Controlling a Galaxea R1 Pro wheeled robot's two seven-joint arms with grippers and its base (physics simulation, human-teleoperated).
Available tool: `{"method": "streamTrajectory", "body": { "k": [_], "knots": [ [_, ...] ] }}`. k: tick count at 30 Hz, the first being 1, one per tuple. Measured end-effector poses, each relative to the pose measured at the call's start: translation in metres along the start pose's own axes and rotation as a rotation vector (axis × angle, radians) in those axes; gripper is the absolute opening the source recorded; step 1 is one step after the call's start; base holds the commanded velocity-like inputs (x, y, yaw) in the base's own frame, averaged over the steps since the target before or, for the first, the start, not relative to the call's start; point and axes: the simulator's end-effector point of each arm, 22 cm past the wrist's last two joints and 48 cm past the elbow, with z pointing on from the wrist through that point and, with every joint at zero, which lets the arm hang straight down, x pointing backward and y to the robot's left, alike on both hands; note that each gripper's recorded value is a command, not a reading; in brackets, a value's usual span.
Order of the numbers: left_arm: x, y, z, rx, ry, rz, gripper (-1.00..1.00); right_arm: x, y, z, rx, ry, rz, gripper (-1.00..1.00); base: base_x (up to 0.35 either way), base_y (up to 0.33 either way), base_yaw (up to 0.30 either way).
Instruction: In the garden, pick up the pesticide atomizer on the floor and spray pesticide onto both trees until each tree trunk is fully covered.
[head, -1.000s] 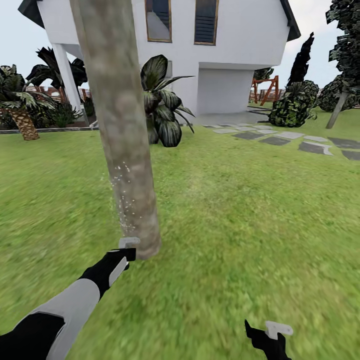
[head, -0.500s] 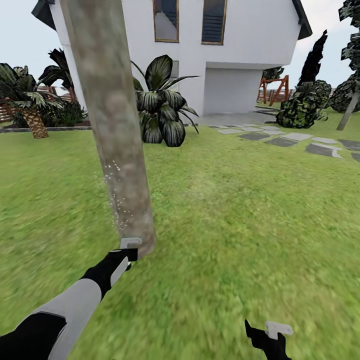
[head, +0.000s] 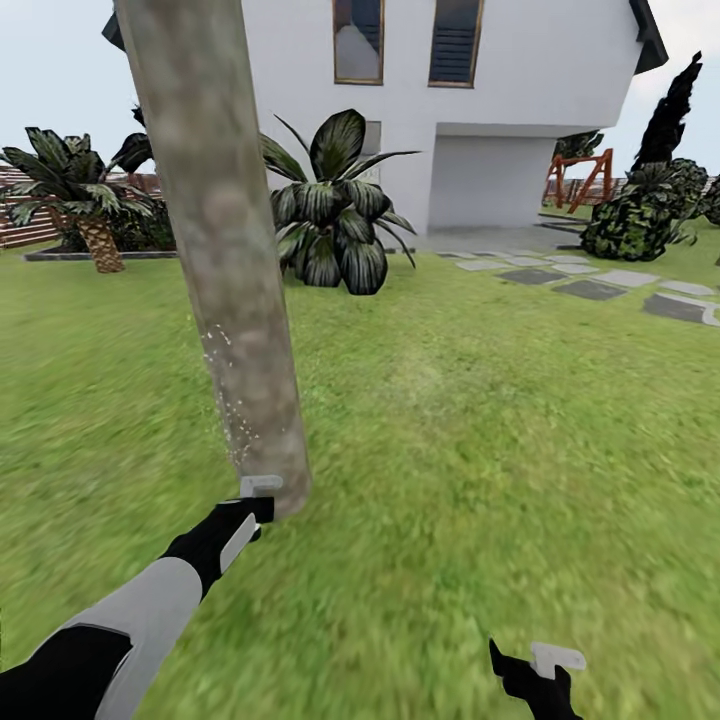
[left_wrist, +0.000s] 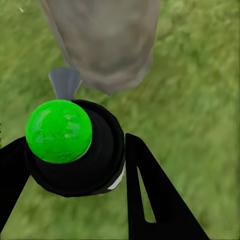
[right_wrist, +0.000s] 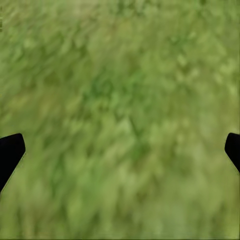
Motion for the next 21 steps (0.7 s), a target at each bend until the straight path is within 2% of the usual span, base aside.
{"method": "streamTrajectory", "body": {
  "k": [6,10,15,21],
  "knots": [
    [0.0058,0.0025,0.0005,-0.004,0.020,0.003,-1.00,0.0000,0.0002,0.0000,-0.001,0.000,-0.001,1.00,0.301,-0.014,0.275],
    [0.0070,0.0025,0.0005,-0.003,0.025,0.006,-1.00,0.0000,0.0002,0.0000,-0.001,0.000,-0.001,1.00,0.067,0.000,0.276],
    [0.0073,0.0001,0.0003,0.001,0.026,0.006,-1.00,-0.0001,0.0004,0.0000,-0.002,0.000,-0.001,1.00,0.001,-0.042,0.014],
    [0.0074,-0.0001,0.0002,0.001,0.027,0.006,-1.00,-0.0001,0.0002,0.0000,-0.001,0.000,0.000,1.00,0.000,-0.261,0.000]
  ]
}}
